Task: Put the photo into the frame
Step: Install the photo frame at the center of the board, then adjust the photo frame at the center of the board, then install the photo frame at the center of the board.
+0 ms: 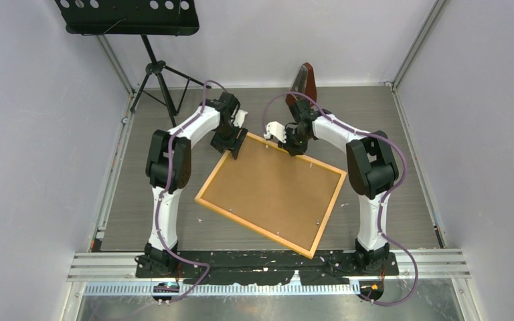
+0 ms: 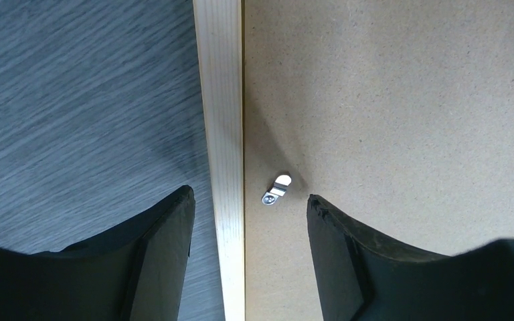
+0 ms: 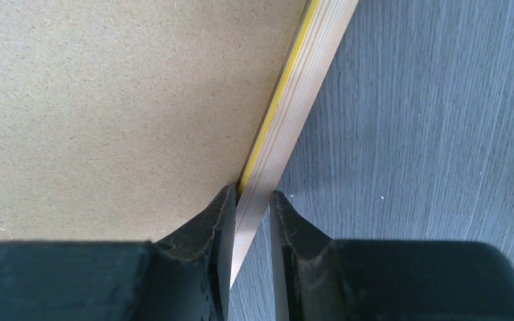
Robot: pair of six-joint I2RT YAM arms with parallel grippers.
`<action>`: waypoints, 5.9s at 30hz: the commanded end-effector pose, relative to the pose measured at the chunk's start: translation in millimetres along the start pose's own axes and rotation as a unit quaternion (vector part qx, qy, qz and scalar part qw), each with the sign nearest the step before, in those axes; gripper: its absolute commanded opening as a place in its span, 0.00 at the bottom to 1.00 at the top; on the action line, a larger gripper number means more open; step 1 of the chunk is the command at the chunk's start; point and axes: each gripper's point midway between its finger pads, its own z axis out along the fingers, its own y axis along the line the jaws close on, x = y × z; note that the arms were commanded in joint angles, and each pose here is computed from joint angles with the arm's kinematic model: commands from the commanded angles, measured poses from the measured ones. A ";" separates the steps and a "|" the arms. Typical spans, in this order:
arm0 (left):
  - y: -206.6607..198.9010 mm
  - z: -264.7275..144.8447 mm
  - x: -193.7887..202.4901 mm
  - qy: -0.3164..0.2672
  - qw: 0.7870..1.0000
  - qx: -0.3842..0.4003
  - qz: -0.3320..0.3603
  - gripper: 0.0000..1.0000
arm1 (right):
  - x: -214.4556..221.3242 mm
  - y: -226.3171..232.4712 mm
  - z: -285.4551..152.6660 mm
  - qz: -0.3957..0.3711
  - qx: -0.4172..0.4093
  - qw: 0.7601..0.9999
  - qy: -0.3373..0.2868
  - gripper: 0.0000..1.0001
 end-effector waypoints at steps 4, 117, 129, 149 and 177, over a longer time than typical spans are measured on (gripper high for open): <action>5.6 1.9 -4.2 -0.008 1.000 -0.009 -0.003 0.60 | -13.0 9.9 -7.5 -0.014 -0.009 1.000 -0.015 0.06; -6.8 -16.5 44.5 -0.044 0.995 0.043 -0.085 0.42 | -39.1 -65.7 -18.4 0.068 0.099 0.993 -0.017 0.06; -9.1 -9.6 54.0 -0.040 0.992 0.060 -0.106 0.00 | -64.1 -83.7 -16.1 0.084 0.118 0.989 -0.041 0.46; -36.2 15.3 84.9 -0.064 0.959 0.134 -0.241 0.00 | 68.2 -10.2 -134.7 0.430 0.222 0.874 -0.047 0.80; -42.8 17.4 90.8 -0.074 0.951 0.151 -0.258 0.00 | 148.0 134.6 -109.0 0.416 0.056 0.905 0.068 0.75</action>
